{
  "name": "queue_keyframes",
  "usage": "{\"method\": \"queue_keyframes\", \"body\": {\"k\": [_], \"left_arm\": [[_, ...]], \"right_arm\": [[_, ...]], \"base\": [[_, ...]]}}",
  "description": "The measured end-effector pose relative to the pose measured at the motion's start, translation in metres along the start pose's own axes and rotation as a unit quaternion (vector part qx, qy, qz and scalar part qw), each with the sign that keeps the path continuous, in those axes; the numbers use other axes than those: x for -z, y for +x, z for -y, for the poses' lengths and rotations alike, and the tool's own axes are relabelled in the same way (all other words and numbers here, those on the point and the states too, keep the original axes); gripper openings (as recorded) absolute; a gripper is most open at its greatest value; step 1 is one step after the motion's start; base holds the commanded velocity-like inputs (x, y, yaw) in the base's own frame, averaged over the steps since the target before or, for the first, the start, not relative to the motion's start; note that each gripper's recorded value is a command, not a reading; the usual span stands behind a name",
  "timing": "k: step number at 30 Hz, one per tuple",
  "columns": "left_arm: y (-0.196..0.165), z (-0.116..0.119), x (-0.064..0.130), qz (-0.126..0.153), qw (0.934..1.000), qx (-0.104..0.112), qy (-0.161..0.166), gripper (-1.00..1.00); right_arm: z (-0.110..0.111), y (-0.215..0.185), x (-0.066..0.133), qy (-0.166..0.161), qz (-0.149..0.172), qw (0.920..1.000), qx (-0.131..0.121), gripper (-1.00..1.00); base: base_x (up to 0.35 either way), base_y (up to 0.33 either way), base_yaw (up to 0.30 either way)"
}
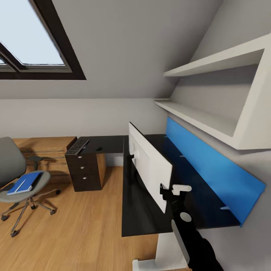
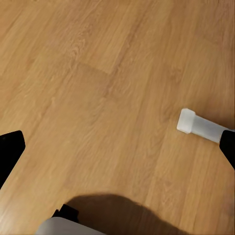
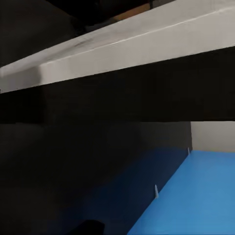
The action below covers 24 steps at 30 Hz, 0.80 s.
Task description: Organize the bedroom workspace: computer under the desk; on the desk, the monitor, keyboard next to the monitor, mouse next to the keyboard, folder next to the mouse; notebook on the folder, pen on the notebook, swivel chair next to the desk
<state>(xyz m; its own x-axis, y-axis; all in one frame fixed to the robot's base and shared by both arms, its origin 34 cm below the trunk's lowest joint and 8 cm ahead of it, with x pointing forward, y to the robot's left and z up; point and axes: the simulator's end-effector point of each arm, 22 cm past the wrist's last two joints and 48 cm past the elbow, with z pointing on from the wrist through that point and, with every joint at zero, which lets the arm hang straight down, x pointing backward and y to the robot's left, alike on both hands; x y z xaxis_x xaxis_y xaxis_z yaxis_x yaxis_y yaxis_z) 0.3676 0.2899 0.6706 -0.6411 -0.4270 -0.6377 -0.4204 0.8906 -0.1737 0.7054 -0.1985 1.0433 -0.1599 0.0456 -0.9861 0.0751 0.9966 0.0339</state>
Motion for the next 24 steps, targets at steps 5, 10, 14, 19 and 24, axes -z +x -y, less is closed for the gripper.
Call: {"method": "queue_keyframes", "body": {"k": [5, 10, 14, 19, 24], "left_arm": [[0.0000, 0.0000, -0.0002, 0.000, 1.0000, 0.000, 0.000, 1.00], [0.0000, 0.0000, -0.0003, 0.000, 1.0000, 0.000, 0.000, 1.00], [0.0000, 0.0000, -0.0003, 0.000, 1.0000, 0.000, 0.000, 1.00], [0.0001, 0.0000, -0.0003, 0.000, 1.0000, 0.000, 0.000, 1.00], [0.0000, 0.0000, -0.0003, 0.000, 1.0000, 0.000, 0.000, 1.00]], "right_arm": [[0.0004, 0.0004, -0.0004, 0.000, 0.000, 1.0000, 0.000, 1.00], [0.0005, 0.0006, -0.0005, 0.000, 0.000, 1.0000, 0.000, 1.00], [0.0006, 0.0006, -0.0005, 0.001, 0.000, 1.0000, -0.001, 1.00], [0.0010, 0.0006, -0.0006, 0.001, 0.000, 1.0000, -0.001, 1.00], [0.0031, 0.0006, -0.0008, 0.002, 0.000, 1.0000, 0.000, 1.00]], "base": [[0.137, 0.000, 0.000], [0.029, 0.000, 0.000], [0.007, -0.021, 0.000], [0.002, -0.100, 0.000], [0.000, -0.045, 0.000]]}}
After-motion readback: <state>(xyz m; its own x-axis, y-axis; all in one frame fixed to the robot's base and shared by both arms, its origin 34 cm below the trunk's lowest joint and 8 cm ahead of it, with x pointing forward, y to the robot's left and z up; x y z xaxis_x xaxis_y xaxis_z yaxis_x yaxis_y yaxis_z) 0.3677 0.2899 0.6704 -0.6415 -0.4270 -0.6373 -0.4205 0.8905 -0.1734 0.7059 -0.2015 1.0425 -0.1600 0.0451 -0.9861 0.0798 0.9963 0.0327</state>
